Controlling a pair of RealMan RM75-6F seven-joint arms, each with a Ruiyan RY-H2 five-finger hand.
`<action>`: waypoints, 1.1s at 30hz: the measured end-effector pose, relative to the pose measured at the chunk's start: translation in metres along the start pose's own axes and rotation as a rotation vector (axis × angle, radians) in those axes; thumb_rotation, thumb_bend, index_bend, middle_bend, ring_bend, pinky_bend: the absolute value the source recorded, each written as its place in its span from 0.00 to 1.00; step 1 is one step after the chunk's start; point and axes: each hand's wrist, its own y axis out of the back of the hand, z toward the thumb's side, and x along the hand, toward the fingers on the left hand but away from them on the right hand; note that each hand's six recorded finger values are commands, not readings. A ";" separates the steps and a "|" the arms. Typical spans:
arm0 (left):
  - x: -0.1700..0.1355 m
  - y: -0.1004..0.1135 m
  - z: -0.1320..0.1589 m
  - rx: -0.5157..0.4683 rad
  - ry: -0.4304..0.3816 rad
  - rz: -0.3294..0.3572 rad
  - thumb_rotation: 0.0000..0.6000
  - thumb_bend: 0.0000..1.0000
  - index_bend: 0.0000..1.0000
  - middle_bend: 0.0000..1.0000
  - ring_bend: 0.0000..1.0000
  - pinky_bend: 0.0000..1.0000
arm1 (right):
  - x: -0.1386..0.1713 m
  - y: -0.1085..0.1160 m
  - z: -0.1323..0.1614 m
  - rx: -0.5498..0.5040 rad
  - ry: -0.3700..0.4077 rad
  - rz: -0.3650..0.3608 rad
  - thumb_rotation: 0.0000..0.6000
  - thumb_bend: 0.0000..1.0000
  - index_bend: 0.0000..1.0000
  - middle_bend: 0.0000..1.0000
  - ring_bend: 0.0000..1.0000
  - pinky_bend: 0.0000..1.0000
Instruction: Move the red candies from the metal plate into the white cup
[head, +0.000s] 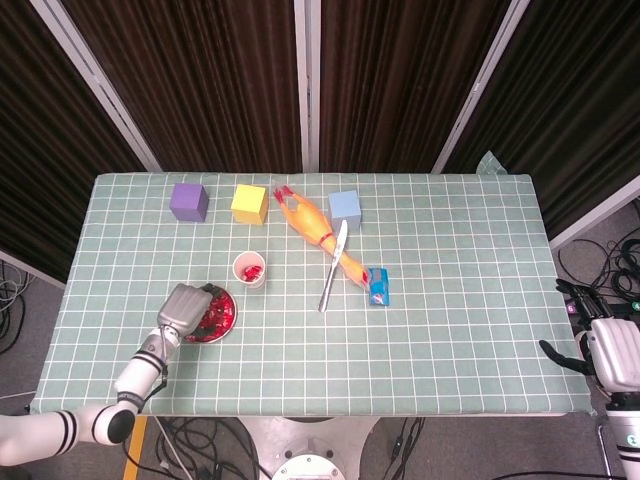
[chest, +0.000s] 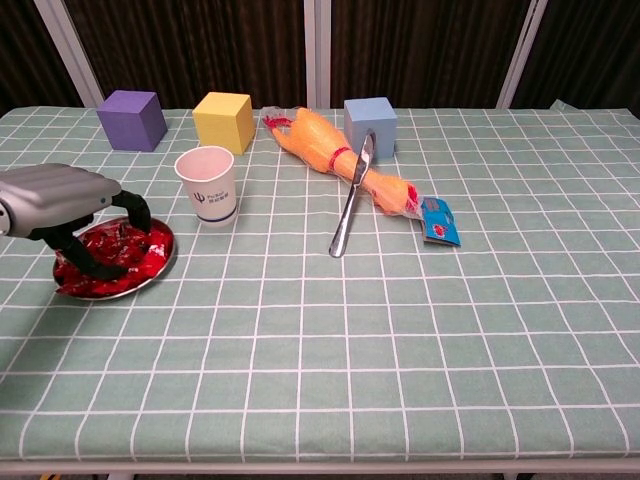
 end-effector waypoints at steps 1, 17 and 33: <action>0.001 -0.001 0.000 0.002 0.001 0.000 0.85 0.27 0.39 0.40 0.93 1.00 | 0.000 0.000 0.000 0.000 -0.001 0.000 1.00 0.12 0.13 0.22 0.16 0.47; 0.006 -0.005 -0.002 0.062 0.004 0.047 1.00 0.36 0.61 0.65 0.96 1.00 | -0.002 0.000 0.000 -0.004 0.002 0.005 1.00 0.12 0.13 0.23 0.17 0.48; 0.001 0.018 0.001 -0.025 -0.065 0.150 1.00 0.53 0.76 0.80 1.00 1.00 | -0.001 0.001 -0.001 -0.008 0.003 0.003 1.00 0.12 0.13 0.23 0.18 0.50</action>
